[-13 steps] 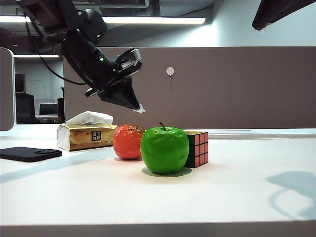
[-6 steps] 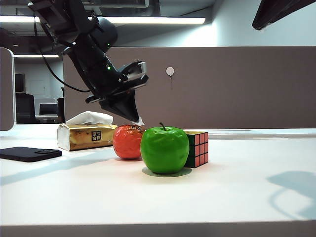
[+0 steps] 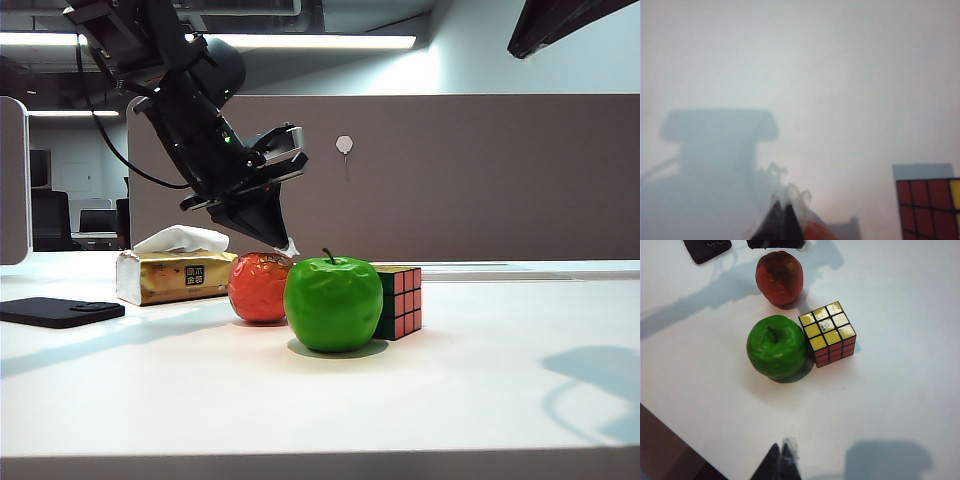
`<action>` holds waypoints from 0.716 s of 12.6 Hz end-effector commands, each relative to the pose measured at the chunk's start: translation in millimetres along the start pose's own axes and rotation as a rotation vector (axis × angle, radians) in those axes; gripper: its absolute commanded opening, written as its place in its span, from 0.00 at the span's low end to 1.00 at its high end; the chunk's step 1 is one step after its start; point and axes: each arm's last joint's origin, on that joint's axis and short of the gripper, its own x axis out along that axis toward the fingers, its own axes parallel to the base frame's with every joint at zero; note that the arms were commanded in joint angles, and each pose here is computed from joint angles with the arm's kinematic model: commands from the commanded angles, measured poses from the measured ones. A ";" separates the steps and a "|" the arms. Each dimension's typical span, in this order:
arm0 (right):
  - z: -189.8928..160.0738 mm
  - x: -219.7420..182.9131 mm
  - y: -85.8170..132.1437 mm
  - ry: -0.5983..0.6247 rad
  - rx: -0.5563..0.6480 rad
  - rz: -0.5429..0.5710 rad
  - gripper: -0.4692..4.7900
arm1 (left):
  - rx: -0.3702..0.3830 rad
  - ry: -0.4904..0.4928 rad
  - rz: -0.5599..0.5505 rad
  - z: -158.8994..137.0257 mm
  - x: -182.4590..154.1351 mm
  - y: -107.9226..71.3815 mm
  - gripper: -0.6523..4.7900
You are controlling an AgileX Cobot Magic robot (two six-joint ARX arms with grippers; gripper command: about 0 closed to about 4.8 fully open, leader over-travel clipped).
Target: Move all the fruits on the tabletop near the face of the Rubik's cube that has the color most similar to each fruit.
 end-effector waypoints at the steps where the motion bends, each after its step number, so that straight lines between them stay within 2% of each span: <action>1: 2.1 -1.5 0.6 -0.021 0.001 0.008 0.09 | 0.002 -0.006 -0.005 2.4 -1.8 -0.8 0.11; 9: 2.0 -1.5 0.6 -0.020 0.002 0.007 0.09 | -0.020 0.076 -0.012 -6.0 -1.9 -1.6 0.11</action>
